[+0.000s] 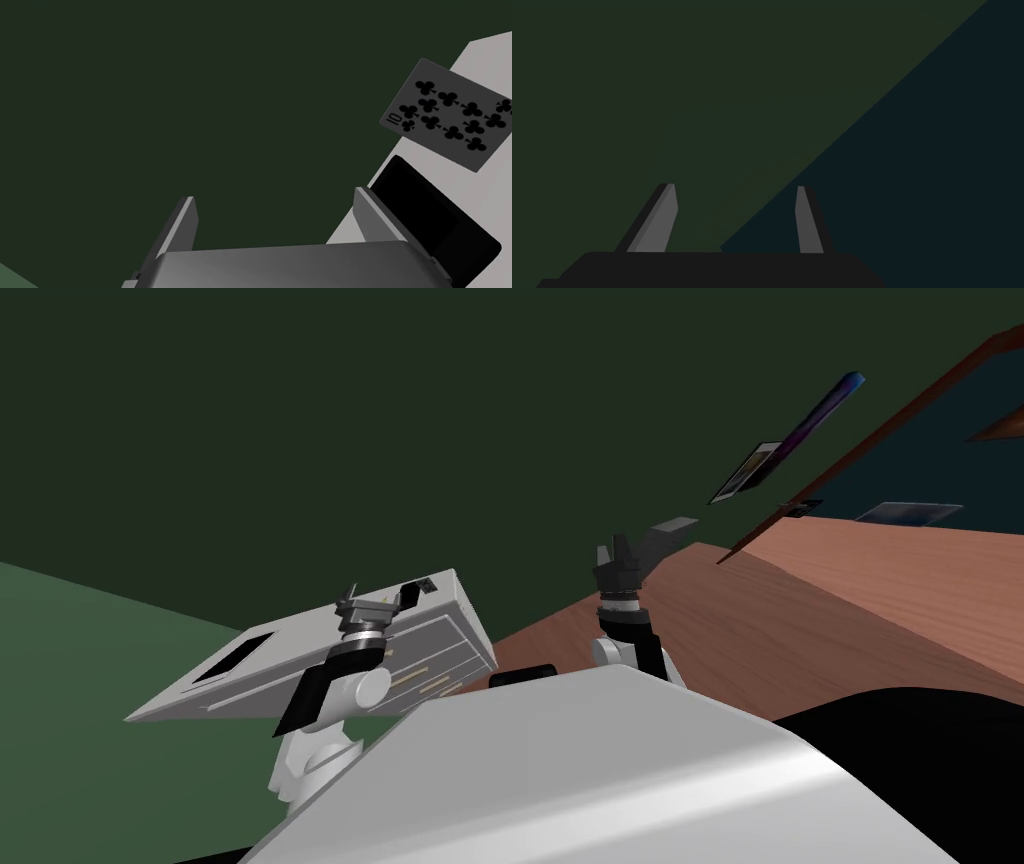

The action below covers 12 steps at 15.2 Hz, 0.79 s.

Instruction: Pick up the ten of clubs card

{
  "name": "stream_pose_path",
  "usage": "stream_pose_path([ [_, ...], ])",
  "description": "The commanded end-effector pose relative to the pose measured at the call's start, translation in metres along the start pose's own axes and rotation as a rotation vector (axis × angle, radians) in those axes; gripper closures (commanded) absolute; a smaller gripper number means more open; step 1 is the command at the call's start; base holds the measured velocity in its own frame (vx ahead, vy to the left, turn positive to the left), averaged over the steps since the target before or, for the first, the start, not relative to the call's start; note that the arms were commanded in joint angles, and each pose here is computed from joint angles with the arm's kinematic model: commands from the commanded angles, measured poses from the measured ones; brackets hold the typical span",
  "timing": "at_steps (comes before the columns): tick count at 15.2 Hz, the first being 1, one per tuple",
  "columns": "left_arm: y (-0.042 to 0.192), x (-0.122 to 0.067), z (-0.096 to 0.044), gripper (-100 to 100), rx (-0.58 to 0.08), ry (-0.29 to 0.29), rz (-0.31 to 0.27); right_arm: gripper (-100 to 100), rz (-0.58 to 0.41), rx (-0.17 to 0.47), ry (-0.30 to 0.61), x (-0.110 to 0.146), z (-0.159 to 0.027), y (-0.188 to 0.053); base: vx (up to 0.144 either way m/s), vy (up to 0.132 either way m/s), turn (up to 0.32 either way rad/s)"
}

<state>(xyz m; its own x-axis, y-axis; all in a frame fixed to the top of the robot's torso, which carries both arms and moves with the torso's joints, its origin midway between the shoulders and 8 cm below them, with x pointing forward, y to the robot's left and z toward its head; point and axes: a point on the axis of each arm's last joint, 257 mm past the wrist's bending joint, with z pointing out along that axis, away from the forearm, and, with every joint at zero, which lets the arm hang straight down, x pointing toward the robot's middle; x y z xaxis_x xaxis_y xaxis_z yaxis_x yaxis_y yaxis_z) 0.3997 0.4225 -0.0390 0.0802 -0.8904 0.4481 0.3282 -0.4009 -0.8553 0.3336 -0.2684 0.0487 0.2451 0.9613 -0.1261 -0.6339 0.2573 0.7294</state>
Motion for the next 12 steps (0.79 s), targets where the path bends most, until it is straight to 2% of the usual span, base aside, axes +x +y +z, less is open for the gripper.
stream_pose_path([
  [1,0.002,-0.006,0.001,-100,-0.021,-0.015,-0.039,0,0.0,0.0,0.0,0.0,0.0,0.0,0.078,-0.094,0.047],
  [2,0.003,-0.011,0.001,-100,-0.035,-0.028,-0.083,0,0.0,0.0,0.0,0.0,0.0,0.0,0.086,-0.11,0.062],
  [3,0.004,-0.011,0.001,-100,-0.038,-0.03,-0.083,0,0.0,0.0,0.0,0.0,0.0,0.0,0.069,-0.099,0.059],
  [4,0.004,-0.015,0.001,-100,-0.053,-0.043,-0.128,0,0.0,0.0,0.0,0.0,0.0,0.0,0.069,-0.107,0.059],
  [5,0.005,-0.016,0.001,-100,-0.056,-0.044,-0.128,0,0.0,0.0,0.0,0.0,0.0,0.0,0.067,-0.101,0.051],
  [6,0.007,-0.02,0.0,-100,-0.072,-0.057,-0.171,0,0.0,0.0,0.0,0.0,0.0,0.0,0.079,-0.105,0.066],
  [7,0.007,-0.02,0.0,-100,-0.072,-0.057,-0.171,0,0.0,0.0,0.0,0.0,0.0,0.0,0.066,-0.101,0.054],
  [8,0.009,-0.024,0.0,-100,-0.089,-0.07,-0.214,0,0.0,0.0,0.0,0.0,0.0,0.0,0.066,-0.099,0.057],
  [9,0.009,-0.024,0.0,-100,-0.089,-0.07,-0.214,0,0.0,0.0,0.0,0.0,0.0,0.0,0.063,-0.088,0.047],
  [10,0.011,-0.027,-0.001,-100,-0.104,-0.082,-0.255,0,0.0,0.0,0.0,0.0,0.0,0.0,0.055,-0.092,0.052],
  [11,0.011,-0.027,-0.001,-100,-0.104,-0.082,-0.255,0,0.0,0.0,0.0,0.0,0.0,0.0,0.053,-0.085,0.051],
  [12,0.013,-0.03,-0.002,-100,-0.118,-0.092,-0.295,0,0.0,0.0,0.0,0.0,0.0,0.0,0.068,-0.088,0.056],
])
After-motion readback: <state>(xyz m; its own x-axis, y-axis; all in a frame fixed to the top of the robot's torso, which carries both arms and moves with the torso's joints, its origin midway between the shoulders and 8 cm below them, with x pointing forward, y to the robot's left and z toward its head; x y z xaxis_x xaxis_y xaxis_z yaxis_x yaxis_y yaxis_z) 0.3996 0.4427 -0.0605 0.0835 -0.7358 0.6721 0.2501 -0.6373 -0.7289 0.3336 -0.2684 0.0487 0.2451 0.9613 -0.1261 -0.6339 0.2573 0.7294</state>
